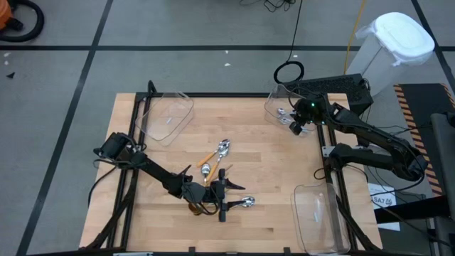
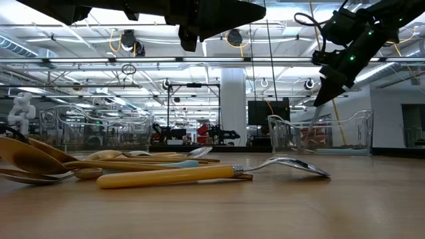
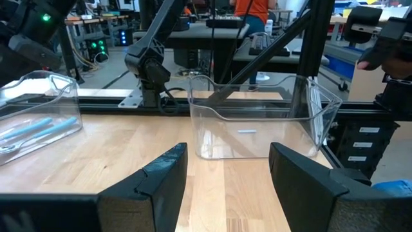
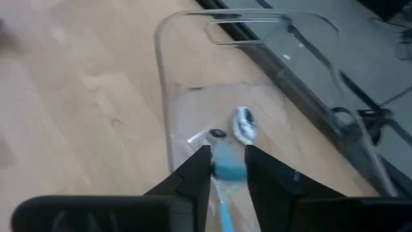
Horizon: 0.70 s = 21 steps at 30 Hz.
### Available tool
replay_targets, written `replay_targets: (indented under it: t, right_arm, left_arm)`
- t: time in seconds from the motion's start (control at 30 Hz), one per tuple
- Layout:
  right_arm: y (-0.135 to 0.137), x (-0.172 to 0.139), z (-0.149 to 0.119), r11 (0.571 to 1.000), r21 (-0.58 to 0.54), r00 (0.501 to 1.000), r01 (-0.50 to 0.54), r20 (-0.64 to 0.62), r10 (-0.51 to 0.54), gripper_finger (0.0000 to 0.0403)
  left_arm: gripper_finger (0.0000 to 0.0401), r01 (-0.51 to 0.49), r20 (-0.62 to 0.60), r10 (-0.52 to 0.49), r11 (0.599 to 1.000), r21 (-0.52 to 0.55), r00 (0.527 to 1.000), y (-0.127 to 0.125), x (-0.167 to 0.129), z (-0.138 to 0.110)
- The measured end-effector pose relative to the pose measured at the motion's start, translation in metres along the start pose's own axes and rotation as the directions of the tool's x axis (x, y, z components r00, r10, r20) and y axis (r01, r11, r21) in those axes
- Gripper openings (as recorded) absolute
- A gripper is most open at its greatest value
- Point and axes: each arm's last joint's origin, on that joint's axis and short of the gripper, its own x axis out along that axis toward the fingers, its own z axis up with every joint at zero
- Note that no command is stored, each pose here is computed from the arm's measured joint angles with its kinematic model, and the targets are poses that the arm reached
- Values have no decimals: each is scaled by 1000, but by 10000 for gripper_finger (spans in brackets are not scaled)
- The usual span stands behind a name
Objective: Sort silverware by color (type)
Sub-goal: Put the blue spoon into the top right transparent bin, then put the yellow spoon into the top left transparent bin
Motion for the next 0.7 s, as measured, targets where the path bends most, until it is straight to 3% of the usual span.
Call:
replay_targets:
  t: [0.33, 0.53, 0.7]
  right_arm:
    - [0, -5, 0, 1000, 18, 1000, 16, 14, -17, 157]
    - [11, -28, 2, 988, 48, 979, -146, 147, 138, 159]
    - [24, -58, 8, 949, 23, 912, -313, 288, 294, 159]
  left_arm:
    - [218, 0, 0, 0, 1000, -3, 1000, 0, 0, 0]
    - [218, -1, -5, 0, 1000, -5, 1000, 0, 0, 0]
    - [218, -5, -67, 7, 1000, 19, 998, 1, 0, -7]
